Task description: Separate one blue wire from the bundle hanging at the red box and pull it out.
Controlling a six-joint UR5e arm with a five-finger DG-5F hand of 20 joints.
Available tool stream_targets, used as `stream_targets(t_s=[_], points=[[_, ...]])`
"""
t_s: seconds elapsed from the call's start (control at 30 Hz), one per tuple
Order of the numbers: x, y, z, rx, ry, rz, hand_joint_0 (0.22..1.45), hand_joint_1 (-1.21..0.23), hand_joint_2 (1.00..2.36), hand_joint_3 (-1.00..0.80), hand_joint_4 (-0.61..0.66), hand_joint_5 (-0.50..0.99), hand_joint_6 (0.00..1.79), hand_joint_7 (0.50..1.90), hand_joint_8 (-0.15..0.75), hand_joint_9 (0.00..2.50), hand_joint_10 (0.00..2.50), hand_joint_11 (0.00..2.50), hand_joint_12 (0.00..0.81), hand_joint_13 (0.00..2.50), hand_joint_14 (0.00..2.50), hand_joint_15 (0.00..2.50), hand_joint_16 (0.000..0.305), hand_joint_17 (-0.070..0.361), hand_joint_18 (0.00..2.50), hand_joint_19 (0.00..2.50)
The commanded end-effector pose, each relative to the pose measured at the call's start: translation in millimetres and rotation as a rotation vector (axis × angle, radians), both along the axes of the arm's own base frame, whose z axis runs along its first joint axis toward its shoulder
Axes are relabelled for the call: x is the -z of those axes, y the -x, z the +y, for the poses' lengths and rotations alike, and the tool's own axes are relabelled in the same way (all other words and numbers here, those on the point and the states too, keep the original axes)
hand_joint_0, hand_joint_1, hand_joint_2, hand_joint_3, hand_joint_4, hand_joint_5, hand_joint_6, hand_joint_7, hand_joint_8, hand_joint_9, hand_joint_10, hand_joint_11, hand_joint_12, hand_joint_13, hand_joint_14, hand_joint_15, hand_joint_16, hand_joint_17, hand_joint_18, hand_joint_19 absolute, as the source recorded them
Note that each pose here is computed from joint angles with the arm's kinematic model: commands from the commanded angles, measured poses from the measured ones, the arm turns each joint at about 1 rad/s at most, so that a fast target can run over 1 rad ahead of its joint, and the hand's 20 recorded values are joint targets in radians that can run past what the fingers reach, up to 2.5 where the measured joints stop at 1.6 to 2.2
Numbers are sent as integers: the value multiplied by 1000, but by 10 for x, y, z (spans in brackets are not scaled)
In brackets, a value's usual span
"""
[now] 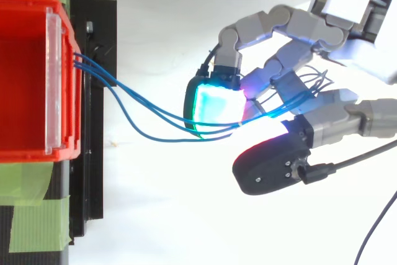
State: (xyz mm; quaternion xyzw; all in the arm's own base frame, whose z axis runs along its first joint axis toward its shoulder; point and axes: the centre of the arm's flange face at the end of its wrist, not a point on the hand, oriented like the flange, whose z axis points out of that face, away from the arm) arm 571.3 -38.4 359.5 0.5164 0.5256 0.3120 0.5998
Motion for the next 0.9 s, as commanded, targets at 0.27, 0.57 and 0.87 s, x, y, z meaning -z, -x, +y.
stream_targets(t_s=[0.27,0.57,0.87], points=[[2,1,0,0,0,1,647,-655,1013,-355,260,-231,841,1064,350,1034,6,1601,346,1108,2151,1068,45,102,1075,1503],[-1,-2,-7,0,-1,-2,666,-710,1016,-322,251,-231,842,1065,348,1037,4,1612,355,1105,2129,1102,46,103,1073,1503],[0,0,-9,2,0,0,630,-656,1014,-348,260,-236,840,1074,350,1015,6,1614,351,1095,2137,1107,45,102,1063,1518]])
